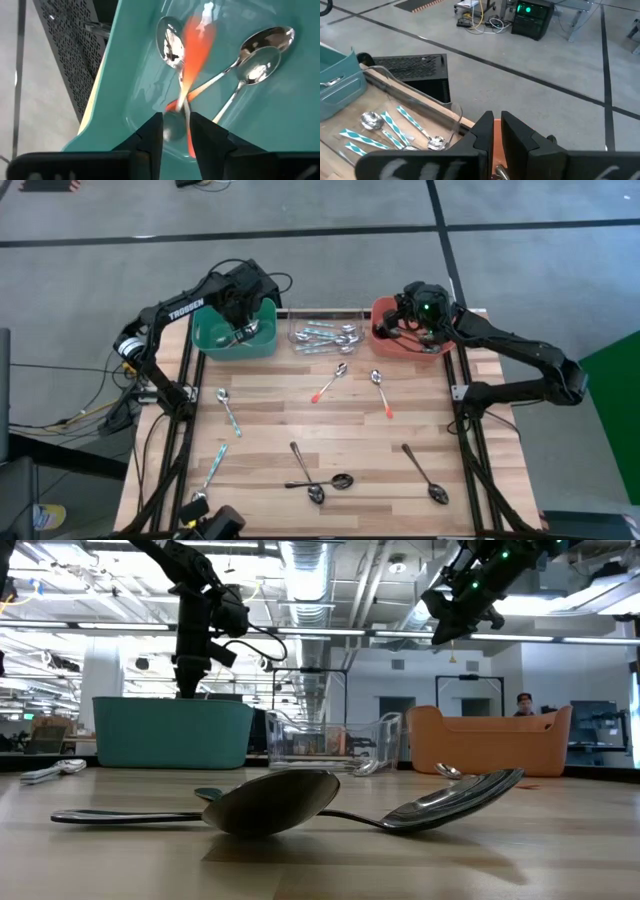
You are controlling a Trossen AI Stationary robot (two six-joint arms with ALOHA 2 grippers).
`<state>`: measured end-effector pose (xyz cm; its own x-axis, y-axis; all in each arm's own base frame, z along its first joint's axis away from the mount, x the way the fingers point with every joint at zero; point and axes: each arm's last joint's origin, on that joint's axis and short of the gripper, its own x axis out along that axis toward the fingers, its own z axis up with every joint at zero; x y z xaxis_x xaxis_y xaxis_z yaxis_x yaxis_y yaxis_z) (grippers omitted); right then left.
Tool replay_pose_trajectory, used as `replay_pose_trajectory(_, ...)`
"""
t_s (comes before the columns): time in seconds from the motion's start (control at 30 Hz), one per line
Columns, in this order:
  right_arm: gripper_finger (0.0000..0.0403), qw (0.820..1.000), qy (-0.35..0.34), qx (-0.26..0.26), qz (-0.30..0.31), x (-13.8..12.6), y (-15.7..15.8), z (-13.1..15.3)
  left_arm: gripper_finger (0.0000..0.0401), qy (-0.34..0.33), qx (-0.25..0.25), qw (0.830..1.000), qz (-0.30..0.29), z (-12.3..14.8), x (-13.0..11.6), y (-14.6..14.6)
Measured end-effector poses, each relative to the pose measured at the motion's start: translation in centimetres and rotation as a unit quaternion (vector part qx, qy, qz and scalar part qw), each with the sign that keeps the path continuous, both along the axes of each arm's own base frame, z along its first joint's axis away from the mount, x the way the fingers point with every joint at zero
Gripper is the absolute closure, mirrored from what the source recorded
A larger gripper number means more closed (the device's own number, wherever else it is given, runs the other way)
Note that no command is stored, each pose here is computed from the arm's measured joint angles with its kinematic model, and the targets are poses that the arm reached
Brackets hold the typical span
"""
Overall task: Sort silverware by color (type)
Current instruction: Put the orange spoon into the green bin
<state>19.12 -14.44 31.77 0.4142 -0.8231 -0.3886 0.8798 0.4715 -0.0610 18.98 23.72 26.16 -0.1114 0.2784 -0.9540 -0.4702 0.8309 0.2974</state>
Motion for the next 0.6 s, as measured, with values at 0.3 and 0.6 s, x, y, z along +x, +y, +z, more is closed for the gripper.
replay_pose_trajectory(0.3,0.0346,1.000,-0.006,-0.004,0.000,0.2,-0.1,0.0,0.0297,-0.039,0.039,0.998,0.038,2.2,0.5,0.6)
replay_pose_trajectory(0.6,0.0346,1.000,-0.011,-0.008,0.000,0.2,-0.1,0.2,0.0296,-0.115,0.111,0.986,0.048,7.0,1.4,1.6)
